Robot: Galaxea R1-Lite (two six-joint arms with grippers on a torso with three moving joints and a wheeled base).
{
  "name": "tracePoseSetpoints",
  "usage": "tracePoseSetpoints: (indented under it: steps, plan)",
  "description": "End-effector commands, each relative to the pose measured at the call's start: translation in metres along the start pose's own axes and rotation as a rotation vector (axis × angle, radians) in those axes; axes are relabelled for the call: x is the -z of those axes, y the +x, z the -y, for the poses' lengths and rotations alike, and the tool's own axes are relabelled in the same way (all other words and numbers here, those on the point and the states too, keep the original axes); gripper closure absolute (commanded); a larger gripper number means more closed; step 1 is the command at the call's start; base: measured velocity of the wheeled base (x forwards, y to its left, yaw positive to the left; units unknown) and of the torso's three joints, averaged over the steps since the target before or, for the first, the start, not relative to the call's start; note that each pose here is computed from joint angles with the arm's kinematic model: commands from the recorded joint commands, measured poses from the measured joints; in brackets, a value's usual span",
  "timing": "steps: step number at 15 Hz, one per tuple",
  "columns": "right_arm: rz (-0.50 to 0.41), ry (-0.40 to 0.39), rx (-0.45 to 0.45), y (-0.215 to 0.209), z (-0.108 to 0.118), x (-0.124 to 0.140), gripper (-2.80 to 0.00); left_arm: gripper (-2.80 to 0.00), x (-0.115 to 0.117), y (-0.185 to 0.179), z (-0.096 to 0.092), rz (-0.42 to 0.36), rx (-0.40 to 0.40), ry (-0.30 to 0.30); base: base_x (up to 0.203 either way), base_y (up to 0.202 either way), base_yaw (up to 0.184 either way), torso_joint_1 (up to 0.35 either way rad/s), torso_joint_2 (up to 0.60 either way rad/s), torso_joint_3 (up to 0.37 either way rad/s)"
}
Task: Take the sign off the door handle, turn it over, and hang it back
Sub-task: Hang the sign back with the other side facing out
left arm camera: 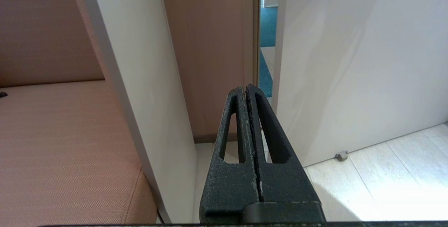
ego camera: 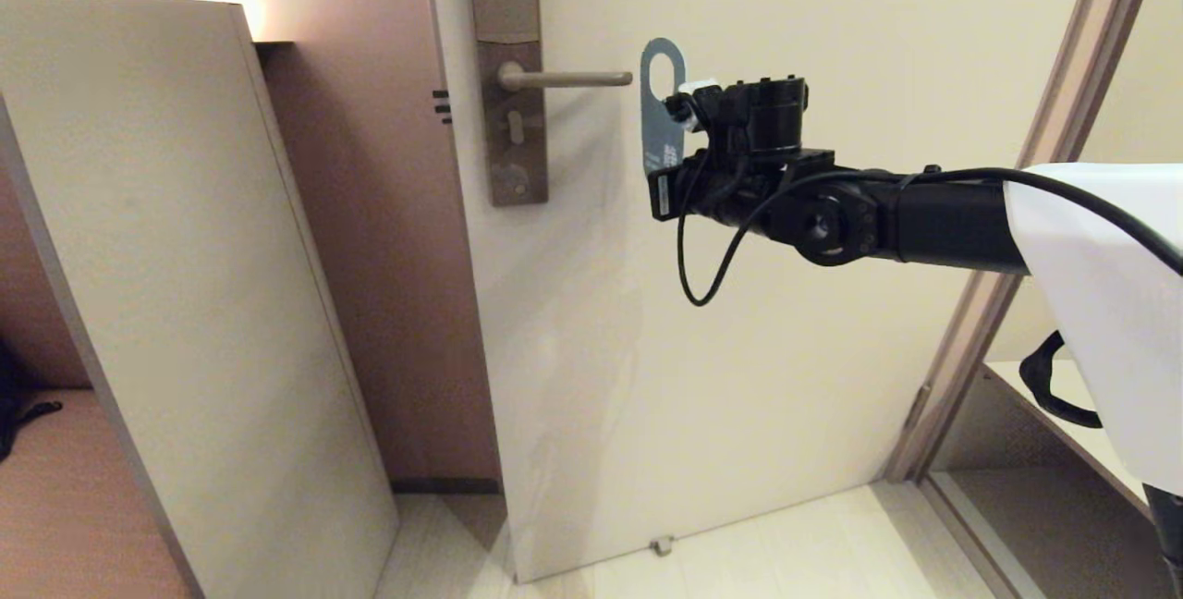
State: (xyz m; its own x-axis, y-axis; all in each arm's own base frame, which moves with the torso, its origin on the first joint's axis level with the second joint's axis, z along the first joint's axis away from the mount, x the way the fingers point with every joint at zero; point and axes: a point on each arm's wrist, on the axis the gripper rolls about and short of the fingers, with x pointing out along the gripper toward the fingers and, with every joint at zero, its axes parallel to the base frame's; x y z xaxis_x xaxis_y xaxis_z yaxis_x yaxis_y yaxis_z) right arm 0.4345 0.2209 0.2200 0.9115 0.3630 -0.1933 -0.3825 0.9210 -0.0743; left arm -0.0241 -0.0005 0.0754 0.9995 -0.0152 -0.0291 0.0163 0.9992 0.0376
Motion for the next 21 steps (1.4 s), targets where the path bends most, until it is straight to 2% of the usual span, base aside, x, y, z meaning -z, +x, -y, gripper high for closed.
tracePoseSetpoints:
  steps: [1, 8, 14, 17, 21]
  plan:
    - [-0.006, -0.002, -0.004, 0.003, 0.001, 0.002, 0.00, 0.00, 0.000, 0.000, 0.000, -0.002, 0.000, 0.000, 0.000, 0.000, 0.000, 0.000, 0.00, 0.000]
    - [-0.004, -0.007, -0.052, 0.004, -0.004, 0.003, 0.00, 0.00, 0.000, 0.000, 0.000, -0.002, 0.000, 0.000, 0.000, 0.000, 0.000, 0.000, 0.00, 0.000]
    - [0.001, -0.027, -0.088, 0.003, -0.017, 0.002, 0.00, 0.00, 0.000, 0.000, 0.000, -0.002, 0.000, 0.000, 0.000, 0.000, 0.000, 0.000, 0.00, 0.000]
    - [0.004, -0.055, -0.117, 0.001, -0.028, 0.001, 0.00, 0.00, 0.000, 0.000, 0.000, -0.002, 0.000, 0.000, 0.000, 0.000, 0.000, 0.000, 0.00, 0.000]
    - [0.008, -0.095, -0.126, 0.001, -0.032, 0.001, 0.00, 0.00, 0.000, 0.000, 0.000, -0.002, 0.000, 0.000, 0.000, 0.000, 0.000, 0.000, 0.00, 0.000]
